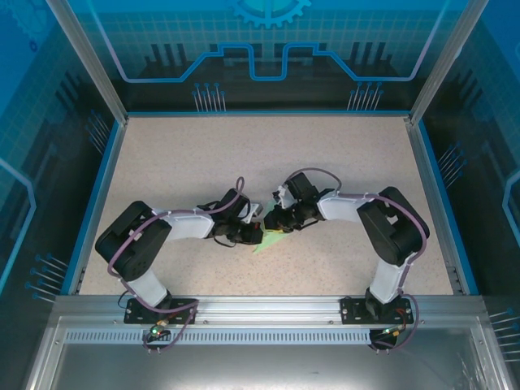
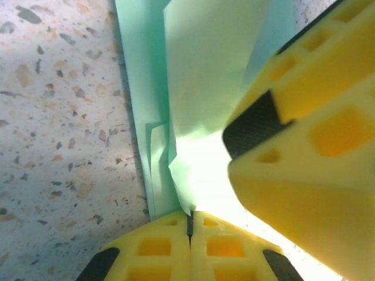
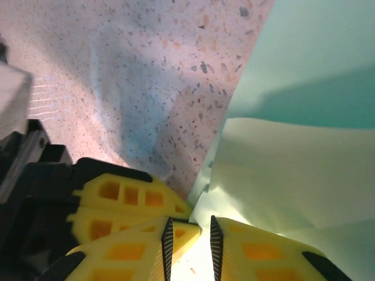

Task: Fold a paper plane with a square sheet of paper (pick it up from the middle)
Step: Fourth fold the wing at the center of the table.

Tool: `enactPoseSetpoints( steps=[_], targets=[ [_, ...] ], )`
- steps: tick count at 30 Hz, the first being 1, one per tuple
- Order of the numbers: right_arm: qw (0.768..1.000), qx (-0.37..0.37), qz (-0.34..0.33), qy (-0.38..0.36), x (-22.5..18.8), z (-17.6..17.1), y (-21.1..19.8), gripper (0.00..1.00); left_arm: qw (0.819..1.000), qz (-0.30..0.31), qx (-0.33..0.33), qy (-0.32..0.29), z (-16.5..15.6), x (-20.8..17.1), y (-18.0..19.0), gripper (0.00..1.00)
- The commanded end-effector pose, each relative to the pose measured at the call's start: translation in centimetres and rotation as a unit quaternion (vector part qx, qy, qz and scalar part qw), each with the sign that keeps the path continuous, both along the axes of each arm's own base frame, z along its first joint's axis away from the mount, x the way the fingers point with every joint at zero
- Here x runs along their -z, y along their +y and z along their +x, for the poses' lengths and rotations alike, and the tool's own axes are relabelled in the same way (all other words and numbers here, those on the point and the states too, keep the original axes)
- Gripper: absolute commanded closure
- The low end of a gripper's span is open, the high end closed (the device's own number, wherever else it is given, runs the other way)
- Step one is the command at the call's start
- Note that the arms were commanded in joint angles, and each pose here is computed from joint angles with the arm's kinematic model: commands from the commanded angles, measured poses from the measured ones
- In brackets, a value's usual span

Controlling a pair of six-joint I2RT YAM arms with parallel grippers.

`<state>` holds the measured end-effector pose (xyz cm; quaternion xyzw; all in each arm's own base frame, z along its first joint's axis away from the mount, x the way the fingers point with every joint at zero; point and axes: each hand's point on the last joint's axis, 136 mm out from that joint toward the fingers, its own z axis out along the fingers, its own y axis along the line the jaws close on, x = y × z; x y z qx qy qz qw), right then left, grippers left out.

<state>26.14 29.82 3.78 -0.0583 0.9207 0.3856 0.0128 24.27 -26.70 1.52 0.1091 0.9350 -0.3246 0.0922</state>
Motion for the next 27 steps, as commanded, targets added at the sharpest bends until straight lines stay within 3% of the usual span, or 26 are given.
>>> enactPoseSetpoints(
  steps=[1, 15, 27],
  targets=[
    [1.0, 0.0, -0.011, -0.025, -1.6, 1.3, -1.1, 0.72, 1.0, 0.003, -0.013, 0.018, -0.4, 1.0, 0.9, 1.0],
    [0.997, -0.015, -0.048, -0.057, -1.6, 6.5, -2.0, 0.7, 1.0, -0.019, -0.018, 0.018, -0.5, 0.9, 1.0, 1.0],
    [0.994, -0.05, -0.088, -0.036, 1.5, 8.2, -1.8, 0.75, 0.999, -0.023, -0.025, 0.015, -0.4, 0.8, 1.3, 1.0]
  ],
)
